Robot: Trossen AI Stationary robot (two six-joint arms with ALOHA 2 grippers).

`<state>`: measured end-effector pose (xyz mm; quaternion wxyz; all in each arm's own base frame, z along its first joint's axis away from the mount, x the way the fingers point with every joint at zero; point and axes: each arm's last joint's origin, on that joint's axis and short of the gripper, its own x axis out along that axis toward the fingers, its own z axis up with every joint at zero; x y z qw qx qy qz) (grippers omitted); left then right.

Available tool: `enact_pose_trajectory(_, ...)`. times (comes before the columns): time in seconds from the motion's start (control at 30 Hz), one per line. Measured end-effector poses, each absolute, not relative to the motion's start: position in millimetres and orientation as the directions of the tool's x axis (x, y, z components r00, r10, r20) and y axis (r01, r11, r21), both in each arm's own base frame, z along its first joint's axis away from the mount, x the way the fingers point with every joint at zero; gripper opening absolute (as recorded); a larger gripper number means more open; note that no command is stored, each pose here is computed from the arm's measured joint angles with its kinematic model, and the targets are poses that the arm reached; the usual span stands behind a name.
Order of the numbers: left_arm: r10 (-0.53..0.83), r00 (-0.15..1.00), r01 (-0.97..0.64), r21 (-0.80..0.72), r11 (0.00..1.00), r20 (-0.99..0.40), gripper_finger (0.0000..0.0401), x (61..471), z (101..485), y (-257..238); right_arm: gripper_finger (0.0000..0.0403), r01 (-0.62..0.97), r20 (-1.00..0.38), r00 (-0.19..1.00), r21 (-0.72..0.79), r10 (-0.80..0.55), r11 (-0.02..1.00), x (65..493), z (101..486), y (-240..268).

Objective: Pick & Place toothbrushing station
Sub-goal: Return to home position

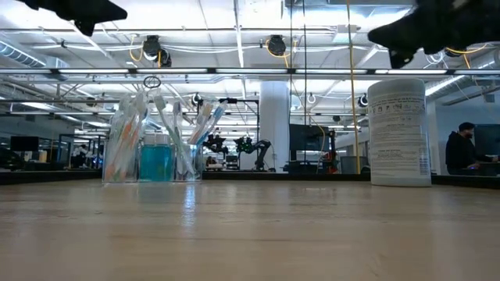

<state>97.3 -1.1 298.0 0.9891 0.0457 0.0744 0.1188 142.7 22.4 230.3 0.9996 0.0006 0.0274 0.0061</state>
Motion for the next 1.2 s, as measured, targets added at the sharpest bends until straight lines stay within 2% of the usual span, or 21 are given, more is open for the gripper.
enact_pose_trajectory(0.17, 0.148, 0.989, -0.142, 0.193, 0.971, -0.015, 0.0012, 100, 280, -5, 0.0001, -0.017, 0.045, 0.999, 0.034, 0.016, 0.999, 119, 217, 18)
enact_pose_trajectory(0.3, 0.106, 0.991, -0.124, 0.240, 0.963, 0.086, 0.0004, 101, 262, -6, 0.0001, -0.090, 0.115, 0.990, 0.023, 0.087, 0.996, 106, 210, 18)
enact_pose_trajectory(0.43, 0.075, 0.986, -0.111, 0.248, 0.962, 0.150, 0.0020, 101, 238, -7, 0.0001, -0.187, 0.109, 0.977, 0.011, 0.185, 0.982, 98, 205, 19)
enact_pose_trajectory(0.67, 0.033, 0.968, -0.094, 0.237, 0.967, 0.247, 0.0005, 102, 194, -8, 0.0001, -0.193, 0.080, 0.978, -0.017, 0.194, 0.981, 96, 188, 19)
enact_pose_trajectory(0.8, -0.021, 0.972, -0.036, 0.234, 0.972, 0.236, 0.0010, 102, 192, -10, 0.0000, -0.180, 0.033, 0.983, 0.010, 0.179, 0.984, 98, 174, 18)
enact_pose_trajectory(0.97, -0.027, 0.975, -0.027, 0.238, 0.971, 0.220, 0.0019, 102, 190, -10, 0.0000, -0.150, 0.039, 0.988, 0.043, 0.149, 0.988, 99, 172, 15)
enact_pose_trajectory(1.2, -0.030, 0.995, 0.011, 0.182, 0.983, 0.100, 0.0004, 104, 179, -10, 0.0000, -0.140, 0.023, 0.990, 0.043, 0.139, 0.989, 100, 171, 14)
